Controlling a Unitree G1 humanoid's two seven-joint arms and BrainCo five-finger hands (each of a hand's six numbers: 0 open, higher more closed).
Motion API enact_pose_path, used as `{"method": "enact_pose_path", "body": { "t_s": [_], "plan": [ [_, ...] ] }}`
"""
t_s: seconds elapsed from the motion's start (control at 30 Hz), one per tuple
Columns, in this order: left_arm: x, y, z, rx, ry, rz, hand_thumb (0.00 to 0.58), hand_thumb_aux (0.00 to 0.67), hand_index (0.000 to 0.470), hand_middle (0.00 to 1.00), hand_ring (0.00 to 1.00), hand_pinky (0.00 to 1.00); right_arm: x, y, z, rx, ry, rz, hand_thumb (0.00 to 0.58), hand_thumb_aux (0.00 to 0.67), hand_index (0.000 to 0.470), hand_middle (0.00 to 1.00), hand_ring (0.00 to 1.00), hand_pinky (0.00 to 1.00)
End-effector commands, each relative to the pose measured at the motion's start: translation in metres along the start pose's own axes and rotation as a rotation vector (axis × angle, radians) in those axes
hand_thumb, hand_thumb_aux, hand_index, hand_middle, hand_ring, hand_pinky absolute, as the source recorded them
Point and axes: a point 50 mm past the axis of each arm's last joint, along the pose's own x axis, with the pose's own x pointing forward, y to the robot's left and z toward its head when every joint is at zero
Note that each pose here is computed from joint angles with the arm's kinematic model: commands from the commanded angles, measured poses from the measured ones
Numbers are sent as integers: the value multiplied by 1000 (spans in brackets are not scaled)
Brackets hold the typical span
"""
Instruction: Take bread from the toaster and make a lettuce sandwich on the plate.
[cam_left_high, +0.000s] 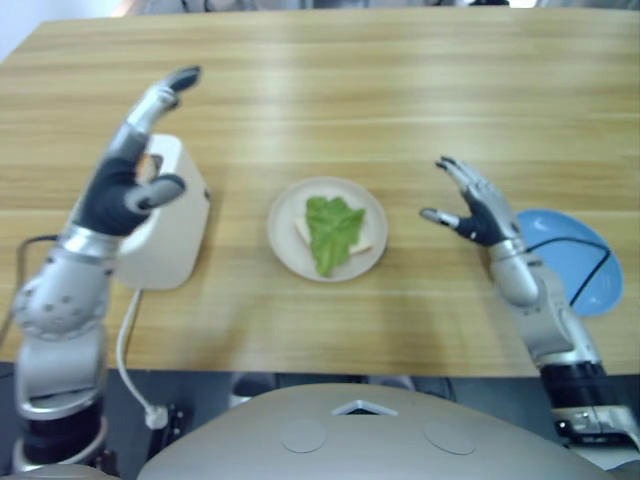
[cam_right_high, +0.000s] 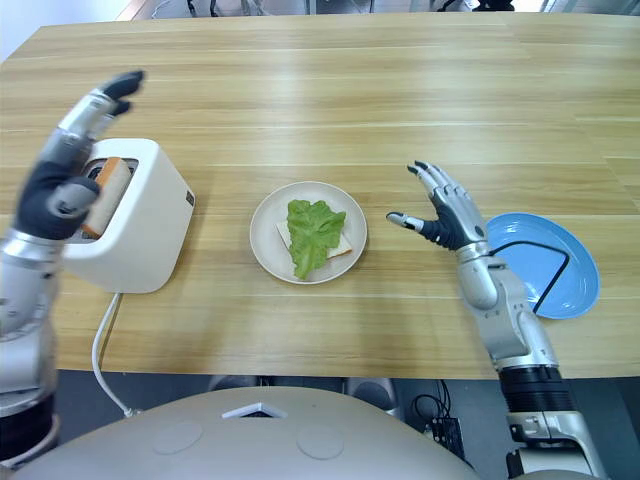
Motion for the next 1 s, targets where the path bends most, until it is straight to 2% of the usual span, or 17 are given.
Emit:
{"method": "enact_pose_path", "body": {
  "t_s": [0.03,0.2,0.43,0.63,0.97,1.0],
  "plan": [
    [-10,22,-13,266,151,-30,0,0,0,0,0,0,-5,9,-5,11,19,9,0,0,0,0,0,0],
    [-22,32,-47,580,385,-102,0,0,0,0,0,0,-9,10,-8,6,35,1,0,0,0,0,0,0],
    [-41,20,-94,787,626,-224,0,0,0,0,0,0,-10,9,-7,0,36,-6,0,0,0,0,0,0],
    [-48,12,-112,842,703,-262,0,0,0,0,0,0,-14,11,-9,0,46,-3,0,0,0,0,0,0],
    [-53,2,-117,811,727,-308,0,0,0,0,0,0,-18,14,-11,-2,61,4,0,0,0,0,0,0],
    [-53,2,-117,810,727,-312,425,323,222,0,0,0,-18,14,-11,-3,62,3,0,0,0,0,0,0]
  ]
}}
